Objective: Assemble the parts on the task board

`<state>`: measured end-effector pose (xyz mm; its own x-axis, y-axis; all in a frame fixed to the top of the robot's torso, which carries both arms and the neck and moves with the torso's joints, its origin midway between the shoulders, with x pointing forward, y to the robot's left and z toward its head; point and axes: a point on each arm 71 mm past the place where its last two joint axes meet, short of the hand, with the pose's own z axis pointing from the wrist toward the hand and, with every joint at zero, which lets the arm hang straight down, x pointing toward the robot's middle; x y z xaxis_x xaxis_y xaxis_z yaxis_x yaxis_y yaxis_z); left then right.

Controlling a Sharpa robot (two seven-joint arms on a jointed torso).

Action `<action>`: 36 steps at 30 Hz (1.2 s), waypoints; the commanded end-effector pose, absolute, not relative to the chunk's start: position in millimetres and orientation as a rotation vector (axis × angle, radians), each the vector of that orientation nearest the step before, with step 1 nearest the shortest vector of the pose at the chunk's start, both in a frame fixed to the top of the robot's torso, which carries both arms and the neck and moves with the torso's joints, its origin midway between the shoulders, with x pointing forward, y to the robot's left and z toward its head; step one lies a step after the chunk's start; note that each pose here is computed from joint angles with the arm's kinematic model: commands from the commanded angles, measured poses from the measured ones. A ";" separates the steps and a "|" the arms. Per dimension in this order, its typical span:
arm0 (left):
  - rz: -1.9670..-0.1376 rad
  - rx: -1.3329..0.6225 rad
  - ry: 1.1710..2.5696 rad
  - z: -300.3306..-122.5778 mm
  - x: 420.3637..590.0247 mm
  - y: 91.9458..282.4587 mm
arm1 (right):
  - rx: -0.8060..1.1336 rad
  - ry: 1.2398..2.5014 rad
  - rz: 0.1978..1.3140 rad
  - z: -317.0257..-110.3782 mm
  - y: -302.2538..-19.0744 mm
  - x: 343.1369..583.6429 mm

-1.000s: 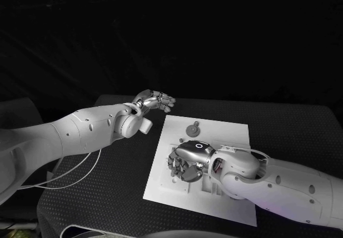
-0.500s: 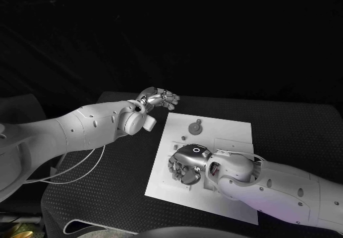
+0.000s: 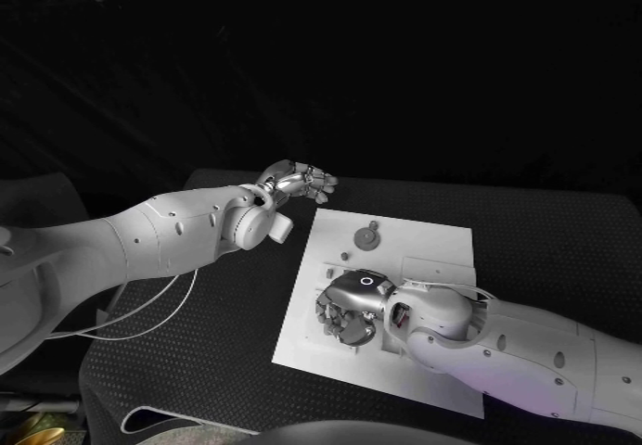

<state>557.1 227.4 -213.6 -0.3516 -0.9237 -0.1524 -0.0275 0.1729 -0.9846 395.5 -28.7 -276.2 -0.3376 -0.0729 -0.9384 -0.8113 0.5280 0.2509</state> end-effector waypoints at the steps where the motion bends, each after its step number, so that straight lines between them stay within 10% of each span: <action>1: -1.324 -0.933 1.580 -212.1 557.0 225.5 | -0.772 1.776 0.900 -278.6 -29.6 395.1; 36: -1.324 -0.935 1.585 -212.5 557.1 226.8 | -0.761 1.745 0.875 -276.8 -35.4 396.5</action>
<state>557.2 229.0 -213.7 -0.3499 -0.9243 -0.1524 -0.0293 0.1735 -0.9844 397.2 -35.3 -276.9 -0.3134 -0.0871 -0.9456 -0.8112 0.5422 0.2190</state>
